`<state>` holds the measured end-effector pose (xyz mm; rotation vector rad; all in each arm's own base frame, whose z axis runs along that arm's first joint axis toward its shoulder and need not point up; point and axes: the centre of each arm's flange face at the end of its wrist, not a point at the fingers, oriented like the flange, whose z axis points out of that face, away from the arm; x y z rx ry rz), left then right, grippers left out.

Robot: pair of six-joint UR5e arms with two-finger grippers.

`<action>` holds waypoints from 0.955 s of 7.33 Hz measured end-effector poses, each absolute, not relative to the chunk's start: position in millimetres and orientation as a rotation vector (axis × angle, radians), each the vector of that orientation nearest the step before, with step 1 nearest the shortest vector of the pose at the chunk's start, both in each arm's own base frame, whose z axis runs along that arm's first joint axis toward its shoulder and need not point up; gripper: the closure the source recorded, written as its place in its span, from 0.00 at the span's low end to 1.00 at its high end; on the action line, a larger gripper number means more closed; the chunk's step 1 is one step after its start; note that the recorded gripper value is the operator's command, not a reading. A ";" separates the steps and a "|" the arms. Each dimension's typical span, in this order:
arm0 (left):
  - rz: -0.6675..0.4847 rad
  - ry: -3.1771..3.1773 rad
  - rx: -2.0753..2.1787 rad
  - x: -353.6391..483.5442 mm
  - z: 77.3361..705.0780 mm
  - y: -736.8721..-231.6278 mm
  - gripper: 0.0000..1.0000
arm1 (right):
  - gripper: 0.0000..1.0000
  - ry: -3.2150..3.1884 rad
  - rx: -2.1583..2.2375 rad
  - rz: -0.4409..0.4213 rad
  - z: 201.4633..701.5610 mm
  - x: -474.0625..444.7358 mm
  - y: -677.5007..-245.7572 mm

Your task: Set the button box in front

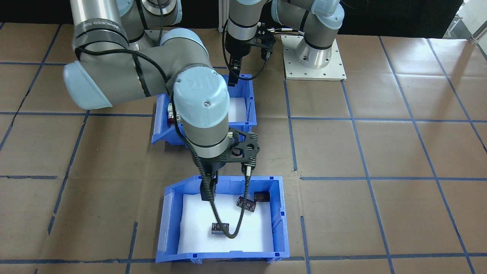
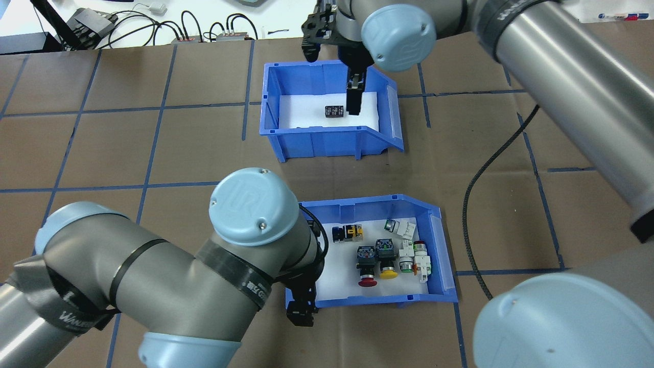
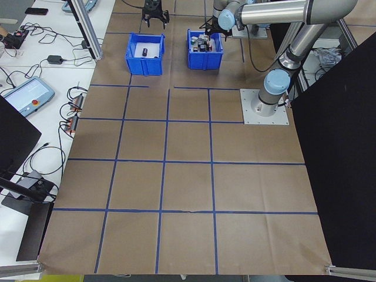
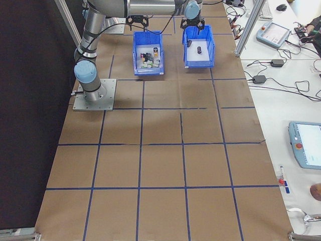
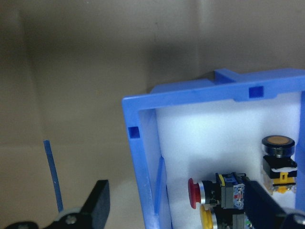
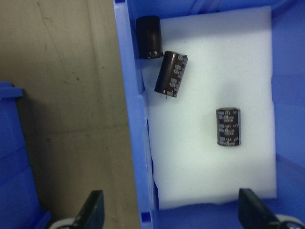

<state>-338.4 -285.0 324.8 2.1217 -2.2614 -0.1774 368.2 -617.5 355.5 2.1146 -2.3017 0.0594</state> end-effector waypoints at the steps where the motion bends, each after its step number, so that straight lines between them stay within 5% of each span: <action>1: -0.175 -2.241 2.136 -350.9 314.5 -284.0 0.01 | 0.00 -2.274 2.141 0.069 343.3 387.6 -613.1; 6: -0.208 -2.236 2.129 -390.6 276.8 -272.7 0.03 | 0.00 -2.229 2.198 0.036 266.2 418.2 -612.1; 7: -0.218 -2.245 2.135 -393.3 270.5 -271.5 0.09 | 0.21 -2.226 2.195 0.029 261.0 417.1 -611.8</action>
